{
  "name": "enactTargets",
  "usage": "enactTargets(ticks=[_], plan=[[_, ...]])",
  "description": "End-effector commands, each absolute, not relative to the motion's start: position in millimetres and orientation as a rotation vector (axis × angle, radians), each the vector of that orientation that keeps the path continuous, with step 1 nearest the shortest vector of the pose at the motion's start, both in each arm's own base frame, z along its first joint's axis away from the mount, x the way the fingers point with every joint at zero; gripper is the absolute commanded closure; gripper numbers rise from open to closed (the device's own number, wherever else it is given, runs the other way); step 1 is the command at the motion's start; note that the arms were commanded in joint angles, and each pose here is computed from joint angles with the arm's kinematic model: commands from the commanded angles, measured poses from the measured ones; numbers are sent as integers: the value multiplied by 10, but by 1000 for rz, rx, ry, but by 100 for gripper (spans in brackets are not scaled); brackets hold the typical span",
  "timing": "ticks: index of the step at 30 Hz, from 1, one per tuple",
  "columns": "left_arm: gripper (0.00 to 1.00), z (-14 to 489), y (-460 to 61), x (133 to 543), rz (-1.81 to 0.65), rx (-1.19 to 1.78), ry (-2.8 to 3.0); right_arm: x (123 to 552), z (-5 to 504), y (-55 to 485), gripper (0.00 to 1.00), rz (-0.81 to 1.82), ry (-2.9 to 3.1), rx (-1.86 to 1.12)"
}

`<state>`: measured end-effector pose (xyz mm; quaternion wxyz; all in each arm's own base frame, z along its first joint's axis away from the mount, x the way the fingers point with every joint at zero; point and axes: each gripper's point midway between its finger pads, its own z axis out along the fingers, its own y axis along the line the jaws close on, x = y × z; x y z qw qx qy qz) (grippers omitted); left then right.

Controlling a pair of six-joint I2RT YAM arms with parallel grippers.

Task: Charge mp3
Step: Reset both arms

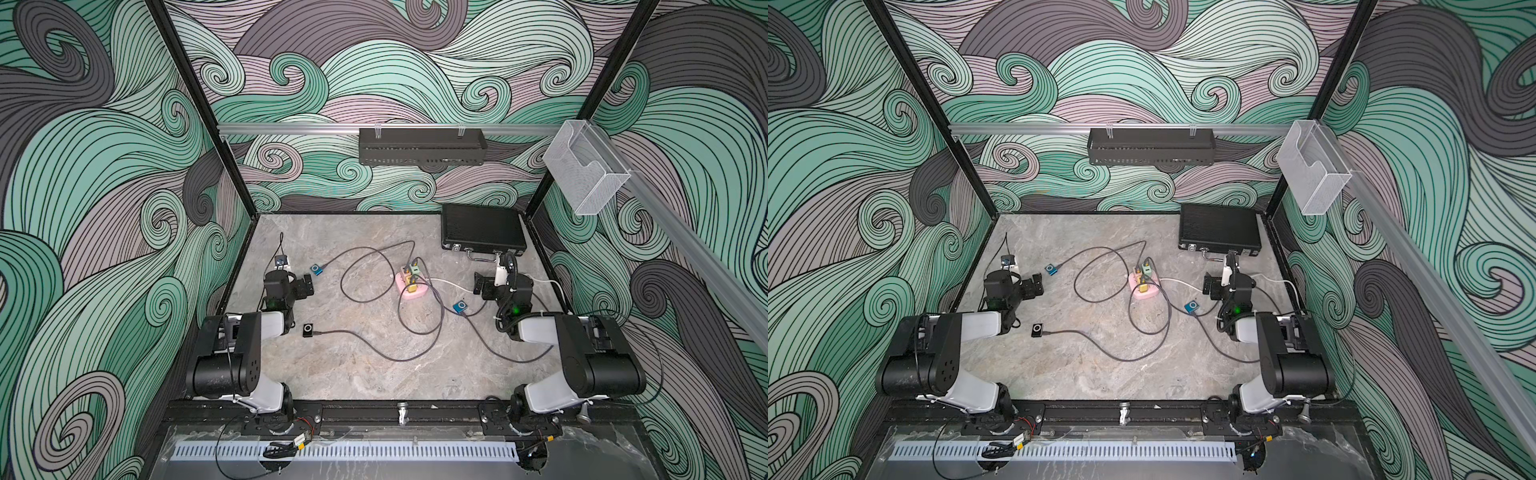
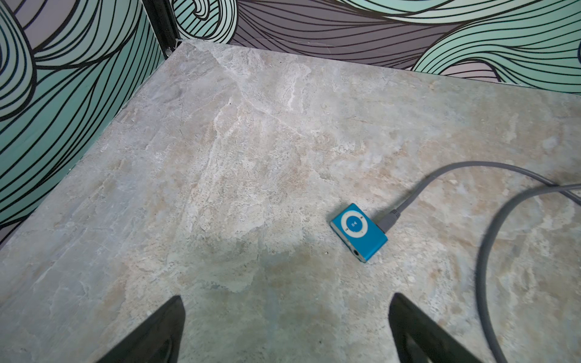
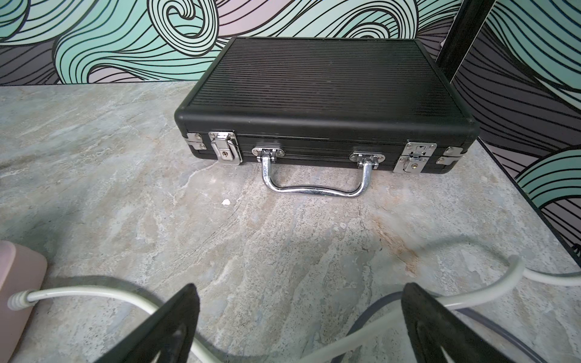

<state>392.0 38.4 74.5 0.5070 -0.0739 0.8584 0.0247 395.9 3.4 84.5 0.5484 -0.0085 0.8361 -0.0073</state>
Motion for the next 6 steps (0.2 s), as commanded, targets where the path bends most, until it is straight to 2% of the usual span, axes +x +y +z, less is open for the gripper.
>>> enactTargets(ticks=[1, 6], plan=[[1, 830, 371, 4001, 68, -160, 2047, 3991, 898, 43, 1, -18, 1961, -40], [1, 833, 368, 4006, 66, -159, 2047, 4013, 875, 35, 1, -15, 1975, -38]])
